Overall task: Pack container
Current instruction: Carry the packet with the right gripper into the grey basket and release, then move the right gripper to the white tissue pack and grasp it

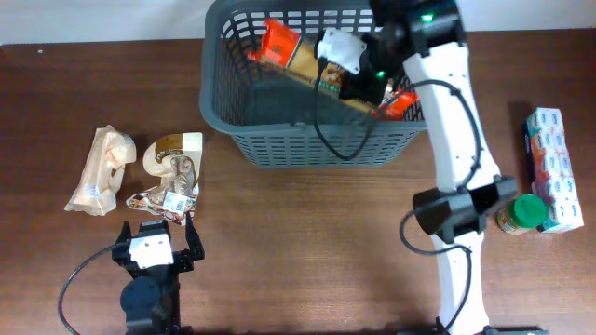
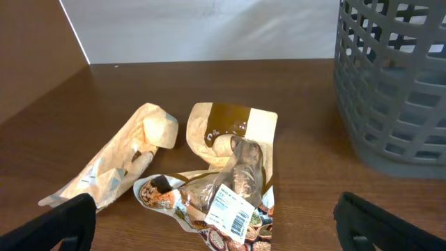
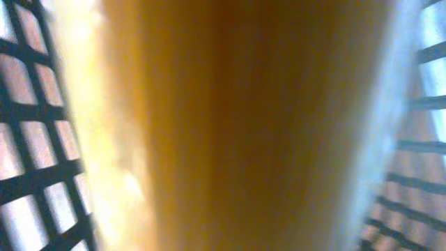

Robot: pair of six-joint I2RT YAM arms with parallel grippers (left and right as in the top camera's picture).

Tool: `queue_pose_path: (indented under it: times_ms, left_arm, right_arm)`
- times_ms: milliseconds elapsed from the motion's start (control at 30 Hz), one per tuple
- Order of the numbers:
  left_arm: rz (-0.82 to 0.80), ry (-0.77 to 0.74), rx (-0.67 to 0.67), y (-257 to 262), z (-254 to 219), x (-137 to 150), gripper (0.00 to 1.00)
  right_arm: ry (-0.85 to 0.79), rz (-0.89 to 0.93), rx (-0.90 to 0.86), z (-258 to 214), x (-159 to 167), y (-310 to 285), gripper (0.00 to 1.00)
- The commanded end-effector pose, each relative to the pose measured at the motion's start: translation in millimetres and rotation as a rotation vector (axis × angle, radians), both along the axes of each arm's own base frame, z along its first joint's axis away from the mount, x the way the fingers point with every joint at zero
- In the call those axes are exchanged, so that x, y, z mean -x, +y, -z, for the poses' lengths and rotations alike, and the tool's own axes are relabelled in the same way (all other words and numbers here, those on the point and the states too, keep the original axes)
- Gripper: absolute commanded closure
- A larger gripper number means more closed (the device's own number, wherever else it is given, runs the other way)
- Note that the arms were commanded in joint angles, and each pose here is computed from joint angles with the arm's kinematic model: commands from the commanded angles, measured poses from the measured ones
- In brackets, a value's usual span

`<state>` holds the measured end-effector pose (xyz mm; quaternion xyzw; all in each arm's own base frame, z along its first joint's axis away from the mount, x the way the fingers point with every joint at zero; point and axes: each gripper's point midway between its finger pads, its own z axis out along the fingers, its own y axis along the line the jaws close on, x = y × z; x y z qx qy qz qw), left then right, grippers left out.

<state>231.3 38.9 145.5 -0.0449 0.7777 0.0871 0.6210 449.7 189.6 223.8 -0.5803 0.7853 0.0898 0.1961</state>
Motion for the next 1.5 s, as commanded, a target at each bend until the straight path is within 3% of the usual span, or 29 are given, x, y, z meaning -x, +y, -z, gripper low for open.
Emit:
queue_pose_path:
  times_ms: [0, 200, 233, 300, 333, 400, 667, 800, 933, 1100, 1267, 1467]
  left_arm:
    - [0.011, -0.003, 0.012, -2, 1, 0, 0.01]
    - [0.011, -0.003, 0.012, -2, 1, 0, 0.01]
    - [0.011, -0.003, 0.012, -2, 1, 0, 0.01]
    - [0.011, -0.003, 0.012, -2, 1, 0, 0.01]
    - [0.011, -0.003, 0.012, -2, 1, 0, 0.01]
    - [0.011, -0.003, 0.012, -2, 1, 0, 0.01]
    - [0.011, -0.003, 0.012, -2, 1, 0, 0.01]
    - [0.011, -0.003, 0.012, -2, 1, 0, 0.01]
    - [0.011, -0.003, 0.012, -2, 1, 0, 0.01]
    - [0.011, -0.003, 0.012, -2, 1, 0, 0.01]
    - [0.011, -0.003, 0.012, -2, 1, 0, 0.01]
    - [0.011, -0.003, 0.012, -2, 1, 0, 0.01]
  right_arm:
    - [0.039, -0.037, -0.052, 7, 3, 10, 0.96]
    - [0.050, -0.042, -0.050, 10, 4, 10, 0.96]
    - [0.051, -0.042, -0.050, 10, 4, 10, 0.85]
    - [0.054, -0.041, -0.050, 10, 5, 10, 0.31]
    - [0.054, -0.038, -0.052, 10, 5, 10, 0.18]
    - [0.048, -0.039, -0.054, 7, 5, 10, 0.08]
    - [-0.032, 0.067, -0.094, -26, -4, 5, 0.00]
    - [-0.139, 0.342, -0.066, -58, -24, -31, 0.01]
    - [-0.250, 0.725, -0.017, -101, -28, -109, 0.01]
    - [-0.258, 1.165, -0.014, -125, -2, -212, 0.01]
    - [-0.161, 1.501, 0.006, -111, 32, -308, 0.01]
    - [-0.121, 1.714, 0.040, -100, 68, -396, 0.01]
